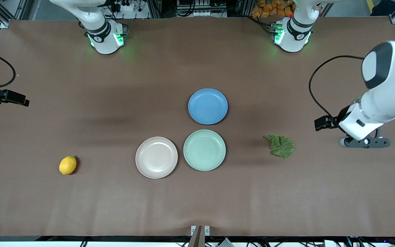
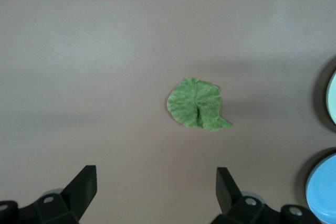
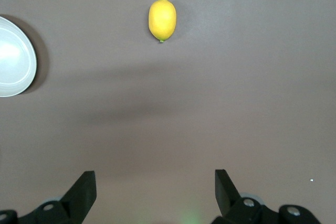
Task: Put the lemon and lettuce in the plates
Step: 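Move the left gripper toward the lettuce while the right gripper approaches the lemon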
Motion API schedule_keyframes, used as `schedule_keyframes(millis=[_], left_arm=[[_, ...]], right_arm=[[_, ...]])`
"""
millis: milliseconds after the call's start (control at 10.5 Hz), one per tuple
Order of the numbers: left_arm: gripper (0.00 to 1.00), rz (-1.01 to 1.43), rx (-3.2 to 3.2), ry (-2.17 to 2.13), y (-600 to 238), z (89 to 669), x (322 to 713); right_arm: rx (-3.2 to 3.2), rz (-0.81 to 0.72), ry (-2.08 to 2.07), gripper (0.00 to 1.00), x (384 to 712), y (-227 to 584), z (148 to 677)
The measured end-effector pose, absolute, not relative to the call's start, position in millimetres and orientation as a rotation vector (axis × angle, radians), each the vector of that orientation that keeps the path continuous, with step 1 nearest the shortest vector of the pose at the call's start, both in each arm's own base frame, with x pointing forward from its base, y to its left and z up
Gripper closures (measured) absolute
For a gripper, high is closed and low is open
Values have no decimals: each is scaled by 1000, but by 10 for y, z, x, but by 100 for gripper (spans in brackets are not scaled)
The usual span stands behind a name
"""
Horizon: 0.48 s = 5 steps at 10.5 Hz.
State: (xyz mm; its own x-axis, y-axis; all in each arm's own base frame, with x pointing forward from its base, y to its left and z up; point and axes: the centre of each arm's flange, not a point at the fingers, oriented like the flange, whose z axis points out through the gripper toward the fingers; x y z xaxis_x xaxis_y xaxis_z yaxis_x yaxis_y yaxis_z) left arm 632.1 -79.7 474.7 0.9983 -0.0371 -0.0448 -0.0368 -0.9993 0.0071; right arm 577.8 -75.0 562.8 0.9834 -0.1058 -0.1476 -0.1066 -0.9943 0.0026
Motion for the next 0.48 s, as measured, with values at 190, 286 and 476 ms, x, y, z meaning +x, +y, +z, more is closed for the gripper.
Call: schedule_keyframes(millis=[190, 286, 476], left_arm=[[0, -100, 3126, -61, -830, 4459, 6412], [0, -113, 3117, -42, -880, 4291, 6459], [0, -121, 3111, -1, -1037, 3896, 6518]], right_arm=[[-3123, 232, 167, 0, 5778, -747, 5634], [-3124, 230, 165, 0, 5781, -742, 5636], [-3131, 219, 161, 0, 5798, -734, 5629]])
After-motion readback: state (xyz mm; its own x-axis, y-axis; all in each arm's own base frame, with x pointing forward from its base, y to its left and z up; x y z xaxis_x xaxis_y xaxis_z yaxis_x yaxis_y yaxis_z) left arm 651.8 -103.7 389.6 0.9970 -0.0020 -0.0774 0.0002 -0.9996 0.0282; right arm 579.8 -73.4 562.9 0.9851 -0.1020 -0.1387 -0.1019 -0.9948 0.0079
